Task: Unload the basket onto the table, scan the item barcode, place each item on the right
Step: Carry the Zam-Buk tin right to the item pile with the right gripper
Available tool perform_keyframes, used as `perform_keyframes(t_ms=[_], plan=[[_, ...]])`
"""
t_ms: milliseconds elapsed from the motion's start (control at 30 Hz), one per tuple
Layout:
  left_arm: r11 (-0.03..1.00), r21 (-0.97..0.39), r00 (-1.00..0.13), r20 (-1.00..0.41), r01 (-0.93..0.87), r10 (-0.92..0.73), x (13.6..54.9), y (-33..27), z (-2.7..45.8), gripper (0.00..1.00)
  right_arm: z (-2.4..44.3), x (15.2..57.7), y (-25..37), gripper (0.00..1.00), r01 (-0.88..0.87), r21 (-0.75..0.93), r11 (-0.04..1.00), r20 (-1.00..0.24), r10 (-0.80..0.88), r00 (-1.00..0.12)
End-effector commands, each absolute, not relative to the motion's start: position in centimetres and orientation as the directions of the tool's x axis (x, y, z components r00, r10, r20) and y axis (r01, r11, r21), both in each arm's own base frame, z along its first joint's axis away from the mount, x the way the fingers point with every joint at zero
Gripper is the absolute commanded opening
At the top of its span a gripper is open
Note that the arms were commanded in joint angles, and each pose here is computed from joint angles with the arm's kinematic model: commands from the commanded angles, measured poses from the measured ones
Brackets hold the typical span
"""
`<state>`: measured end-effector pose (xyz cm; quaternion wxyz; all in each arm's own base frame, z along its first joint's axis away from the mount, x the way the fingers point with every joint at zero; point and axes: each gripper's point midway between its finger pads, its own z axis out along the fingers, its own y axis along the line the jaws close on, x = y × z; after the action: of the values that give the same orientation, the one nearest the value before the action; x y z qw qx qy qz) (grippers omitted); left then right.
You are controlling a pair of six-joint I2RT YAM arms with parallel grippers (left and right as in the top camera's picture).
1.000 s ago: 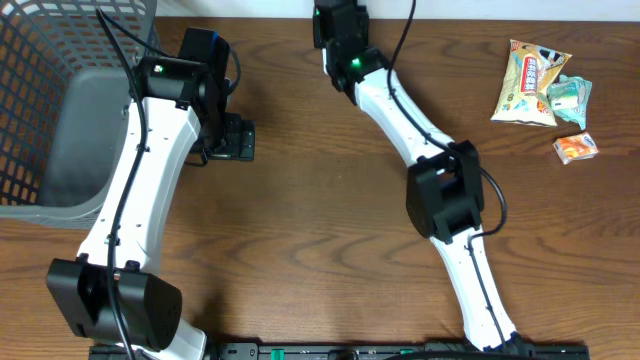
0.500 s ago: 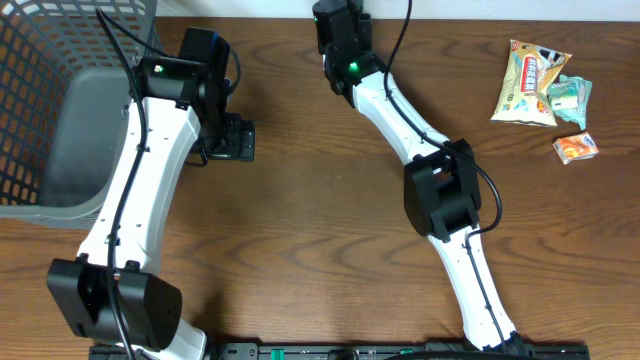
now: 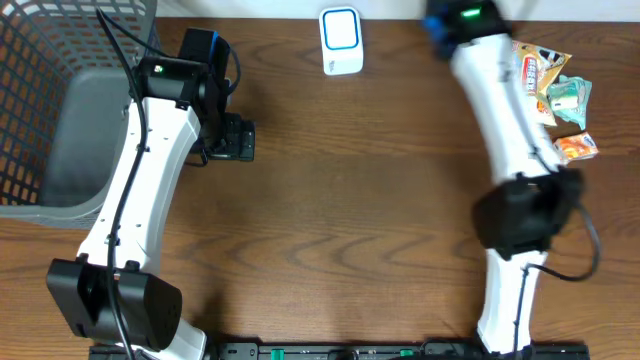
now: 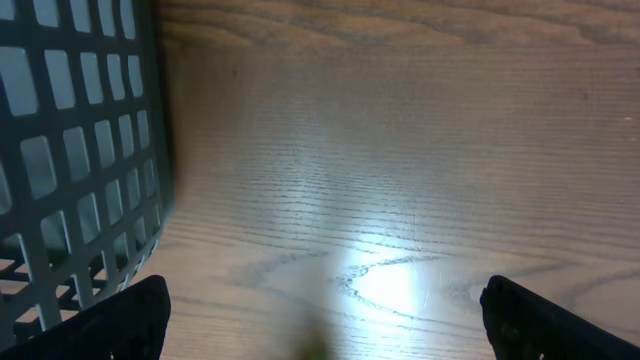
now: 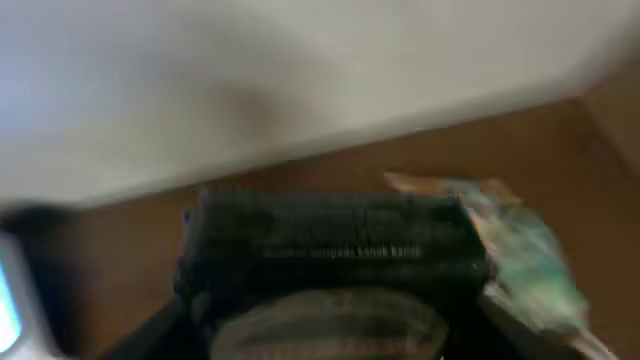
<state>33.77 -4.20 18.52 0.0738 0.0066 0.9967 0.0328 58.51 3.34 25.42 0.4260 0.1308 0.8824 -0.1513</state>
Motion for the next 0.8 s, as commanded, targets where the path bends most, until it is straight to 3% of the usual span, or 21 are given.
perform_keyframes(t_ms=[0,133,333,467,533,767], plan=[[0.997,0.082,-0.990,-0.144,-0.006,0.006,33.8,-3.8,18.4,0.98,24.2,56.0,-4.1,0.59,0.477,-0.210,0.853,-0.724,0.192,-0.662],[0.997,0.082,-0.990,-0.144,-0.006,0.006,33.8,-3.8,18.4,0.98,21.6,54.0,-8.4,0.62,0.502,-0.240,0.831,-0.634,0.257,-0.729],[0.997,0.082,-0.990,-0.144,-0.006,0.006,33.8,-3.8,18.4,0.98,19.7,52.9,-12.5,0.67,0.539,-0.187,0.821,-0.580,0.350,-0.735],[0.997,0.082,-0.990,-0.144,-0.006,0.005,33.8,-3.8,18.4,0.98,19.4,52.6,-13.9,0.92,0.553,-0.152,0.819,-0.569,0.385,-0.727],[0.997,0.082,-0.990,-0.144,-0.006,0.006,33.8,-3.8,18.4,0.98,19.2,52.4,-13.9,0.98,0.549,-0.134,0.825,-0.555,0.396,-0.731],[0.997,0.082,-0.990,-0.144,-0.006,0.006,33.8,-3.8,18.4,0.98,18.6,50.4,-11.2,0.99,0.486,-0.063,0.872,-0.445,0.411,-0.795]])
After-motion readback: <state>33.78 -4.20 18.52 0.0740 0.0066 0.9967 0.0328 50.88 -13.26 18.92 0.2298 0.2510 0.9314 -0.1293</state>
